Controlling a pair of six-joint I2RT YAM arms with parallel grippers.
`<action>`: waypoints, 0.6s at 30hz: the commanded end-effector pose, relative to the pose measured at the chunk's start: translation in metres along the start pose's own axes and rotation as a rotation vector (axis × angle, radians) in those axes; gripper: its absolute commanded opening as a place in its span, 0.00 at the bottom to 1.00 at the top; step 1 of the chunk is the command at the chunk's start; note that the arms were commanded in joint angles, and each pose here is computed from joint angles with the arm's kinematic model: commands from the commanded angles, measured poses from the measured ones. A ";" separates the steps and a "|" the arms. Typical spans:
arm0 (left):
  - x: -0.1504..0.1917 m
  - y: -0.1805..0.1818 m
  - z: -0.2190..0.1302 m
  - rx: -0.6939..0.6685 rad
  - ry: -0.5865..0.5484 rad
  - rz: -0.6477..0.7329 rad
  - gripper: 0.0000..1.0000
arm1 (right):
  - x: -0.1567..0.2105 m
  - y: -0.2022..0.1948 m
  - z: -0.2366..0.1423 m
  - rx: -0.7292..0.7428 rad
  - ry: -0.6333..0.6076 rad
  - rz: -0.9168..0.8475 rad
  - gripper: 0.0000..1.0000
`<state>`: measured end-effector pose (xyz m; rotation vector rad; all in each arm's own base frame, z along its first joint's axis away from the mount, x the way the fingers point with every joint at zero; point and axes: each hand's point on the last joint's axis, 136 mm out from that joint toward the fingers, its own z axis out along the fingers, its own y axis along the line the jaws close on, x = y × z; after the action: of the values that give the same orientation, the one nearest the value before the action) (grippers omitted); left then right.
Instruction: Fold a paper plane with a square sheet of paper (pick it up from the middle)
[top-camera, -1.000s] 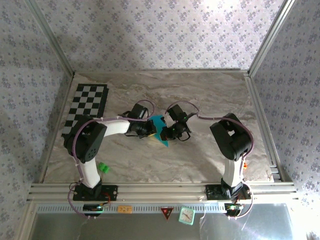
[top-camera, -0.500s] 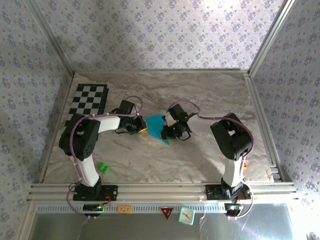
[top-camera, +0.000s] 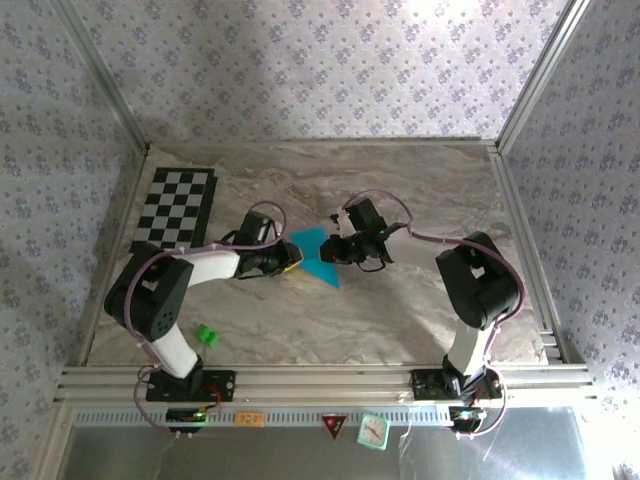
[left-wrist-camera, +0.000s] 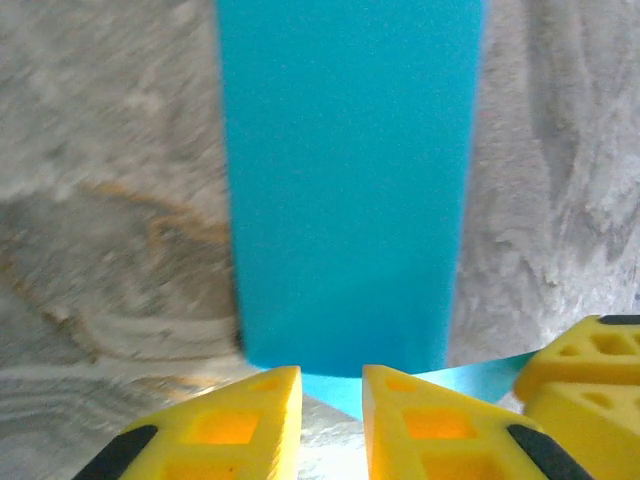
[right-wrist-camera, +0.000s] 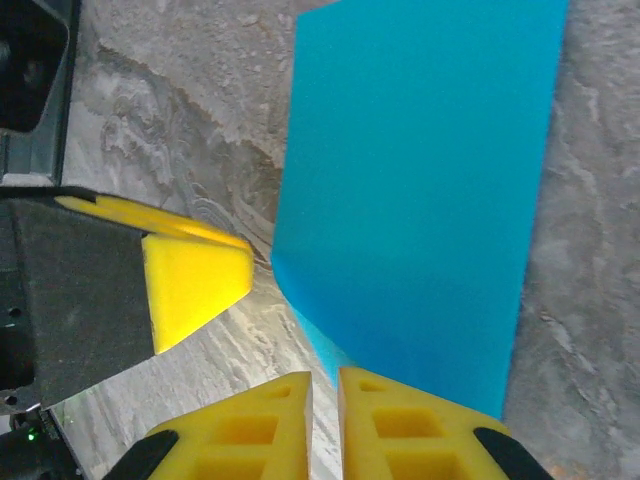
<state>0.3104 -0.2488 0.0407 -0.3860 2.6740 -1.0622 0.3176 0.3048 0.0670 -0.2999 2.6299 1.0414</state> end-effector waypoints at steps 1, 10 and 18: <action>-0.006 -0.022 -0.011 0.076 -0.044 -0.002 0.27 | 0.014 -0.017 0.006 0.039 0.047 0.060 0.17; 0.002 -0.016 -0.005 0.077 -0.014 -0.040 0.34 | 0.021 -0.041 0.018 0.112 0.093 0.109 0.17; 0.000 -0.017 0.004 0.076 0.003 -0.057 0.35 | 0.028 -0.055 0.022 0.144 0.125 0.137 0.17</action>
<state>0.3098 -0.2546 0.0467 -0.4576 2.6363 -1.1395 0.3152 0.2886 0.0240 -0.2103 2.7753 0.9631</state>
